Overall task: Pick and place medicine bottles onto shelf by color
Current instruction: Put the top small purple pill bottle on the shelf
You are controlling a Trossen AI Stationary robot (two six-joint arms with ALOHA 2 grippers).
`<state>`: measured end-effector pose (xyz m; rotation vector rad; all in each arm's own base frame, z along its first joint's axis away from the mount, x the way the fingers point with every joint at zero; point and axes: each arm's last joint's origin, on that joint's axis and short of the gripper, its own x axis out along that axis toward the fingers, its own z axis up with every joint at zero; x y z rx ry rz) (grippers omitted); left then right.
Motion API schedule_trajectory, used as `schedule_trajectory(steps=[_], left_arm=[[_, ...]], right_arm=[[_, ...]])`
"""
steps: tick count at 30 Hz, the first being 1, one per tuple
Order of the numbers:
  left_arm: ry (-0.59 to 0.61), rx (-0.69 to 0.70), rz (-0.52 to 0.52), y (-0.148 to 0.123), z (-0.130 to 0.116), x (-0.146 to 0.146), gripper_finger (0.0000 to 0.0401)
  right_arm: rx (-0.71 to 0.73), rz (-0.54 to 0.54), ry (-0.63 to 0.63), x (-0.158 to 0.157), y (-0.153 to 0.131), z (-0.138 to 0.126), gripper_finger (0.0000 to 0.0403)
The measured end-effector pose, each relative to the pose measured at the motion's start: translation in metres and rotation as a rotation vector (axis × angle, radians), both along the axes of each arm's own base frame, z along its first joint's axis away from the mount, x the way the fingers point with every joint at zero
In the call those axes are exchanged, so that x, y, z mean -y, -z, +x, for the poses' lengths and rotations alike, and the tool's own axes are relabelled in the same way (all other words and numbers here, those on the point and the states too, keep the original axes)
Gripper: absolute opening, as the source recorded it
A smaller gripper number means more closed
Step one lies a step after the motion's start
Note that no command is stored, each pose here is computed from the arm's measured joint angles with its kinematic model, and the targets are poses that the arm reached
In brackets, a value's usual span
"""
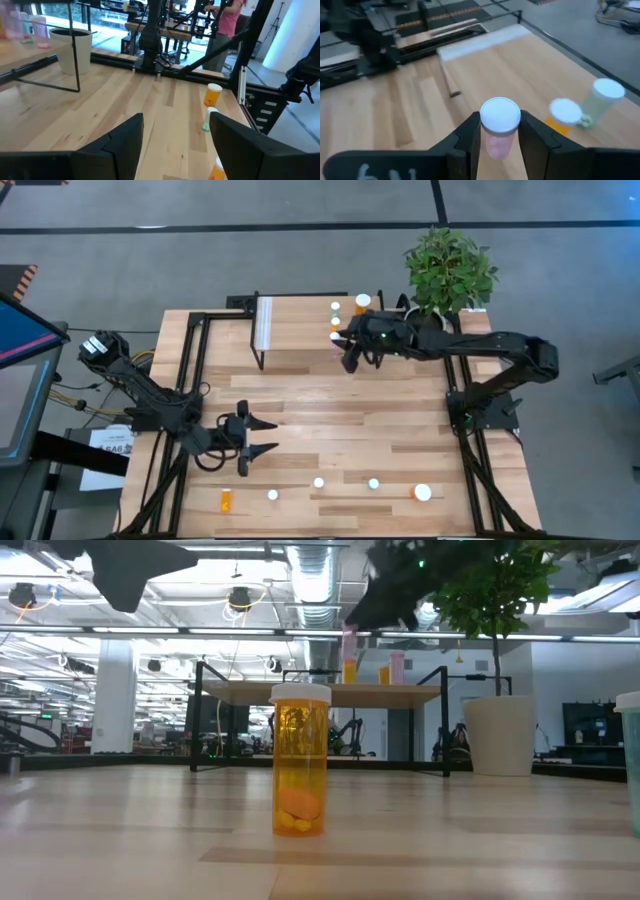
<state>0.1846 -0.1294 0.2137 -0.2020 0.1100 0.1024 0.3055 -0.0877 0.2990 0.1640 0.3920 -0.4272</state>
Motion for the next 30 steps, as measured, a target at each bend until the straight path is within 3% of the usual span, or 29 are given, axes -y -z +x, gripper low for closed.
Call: schedule_trajectory(steps=[11, 30], left_arm=[[0.014, -0.008, 0.000, 0.001, 0.001, -0.001, 0.0215], [0.014, -0.007, -0.009, 0.001, 0.001, -0.001, 0.0215]], right_arm=[[-0.075, 0.005, 0.095, 0.021, 0.024, 0.009, 0.0127], [-0.078, 0.011, 0.103, 0.023, 0.024, 0.008, 0.0127]])
